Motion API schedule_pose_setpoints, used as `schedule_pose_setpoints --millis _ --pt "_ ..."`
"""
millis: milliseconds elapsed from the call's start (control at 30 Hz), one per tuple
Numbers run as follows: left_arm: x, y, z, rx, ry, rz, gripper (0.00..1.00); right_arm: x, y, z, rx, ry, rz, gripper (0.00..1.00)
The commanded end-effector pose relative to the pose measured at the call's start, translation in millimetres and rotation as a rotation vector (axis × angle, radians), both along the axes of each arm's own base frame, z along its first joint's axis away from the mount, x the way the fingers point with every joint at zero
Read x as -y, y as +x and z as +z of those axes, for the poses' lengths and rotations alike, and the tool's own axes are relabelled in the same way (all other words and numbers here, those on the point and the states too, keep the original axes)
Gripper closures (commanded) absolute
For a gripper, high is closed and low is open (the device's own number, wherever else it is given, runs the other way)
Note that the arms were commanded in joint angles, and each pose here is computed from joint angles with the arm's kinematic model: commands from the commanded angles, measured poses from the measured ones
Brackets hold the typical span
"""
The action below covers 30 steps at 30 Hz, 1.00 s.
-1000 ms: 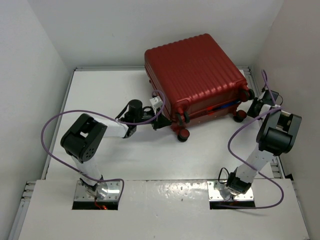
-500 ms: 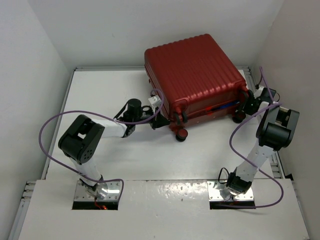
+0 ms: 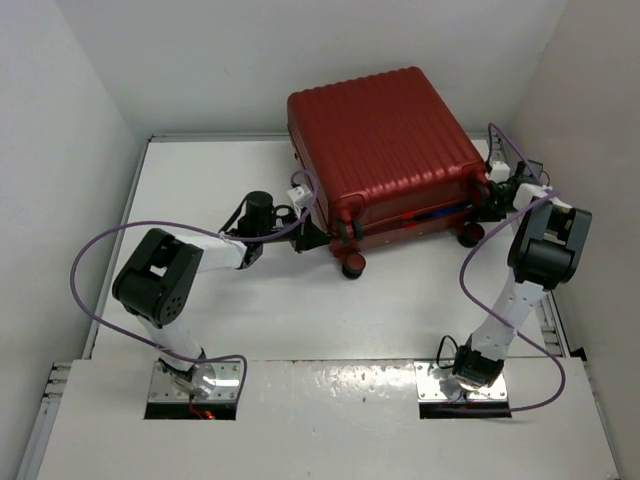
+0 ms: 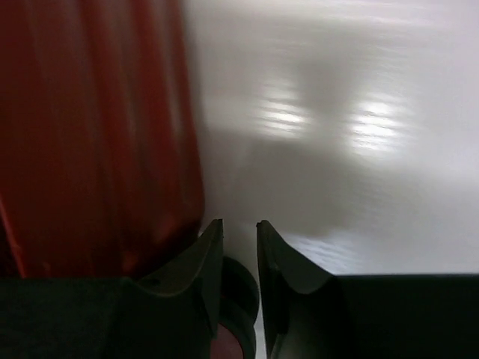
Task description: Pack the luggage
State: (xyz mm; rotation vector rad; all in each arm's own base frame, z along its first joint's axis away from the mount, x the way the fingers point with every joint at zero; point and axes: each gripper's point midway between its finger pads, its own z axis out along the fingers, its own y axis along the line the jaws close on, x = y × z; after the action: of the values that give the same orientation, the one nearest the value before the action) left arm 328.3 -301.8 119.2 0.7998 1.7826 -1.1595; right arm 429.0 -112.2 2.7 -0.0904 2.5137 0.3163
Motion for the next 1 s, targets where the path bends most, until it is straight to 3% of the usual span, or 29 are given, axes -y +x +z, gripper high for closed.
schedule_pose_setpoints --millis 0,33,67,133,267,467,500,567,667,967 --pt "-10 35 37 0.139 -0.032 0.111 1.0 -108 -36 -5 -0.181 0.209 0.377 0.76" --pt "-15 39 43 0.14 -0.039 0.135 1.0 -113 -17 0 -0.158 0.2 0.41 0.77" --pt "-15 39 43 0.14 -0.039 0.135 1.0 -119 -27 1 -0.217 0.226 0.42 0.77" --pt "-24 42 43 0.132 -0.041 0.158 1.0 -134 -9 13 -0.189 0.249 0.469 0.77" --pt "-34 52 47 0.136 -0.042 0.209 1.0 -171 -1 29 -0.225 0.362 0.428 0.78" --pt "-65 64 56 0.152 -0.047 0.364 1.0 -239 -28 30 -0.315 0.519 0.426 0.79" --pt "-68 64 58 0.146 -0.056 0.391 1.0 -241 -18 37 -0.257 0.521 0.427 0.79" --pt "-86 66 54 0.094 -0.085 0.495 1.0 -274 -38 35 -0.351 0.591 0.407 0.79" --pt "-98 61 52 0.024 -0.14 0.584 1.0 -297 -41 43 -0.369 0.647 0.39 0.79" --pt "-99 48 57 0.007 -0.213 0.654 1.0 -370 -45 55 -0.402 0.723 0.384 0.79"
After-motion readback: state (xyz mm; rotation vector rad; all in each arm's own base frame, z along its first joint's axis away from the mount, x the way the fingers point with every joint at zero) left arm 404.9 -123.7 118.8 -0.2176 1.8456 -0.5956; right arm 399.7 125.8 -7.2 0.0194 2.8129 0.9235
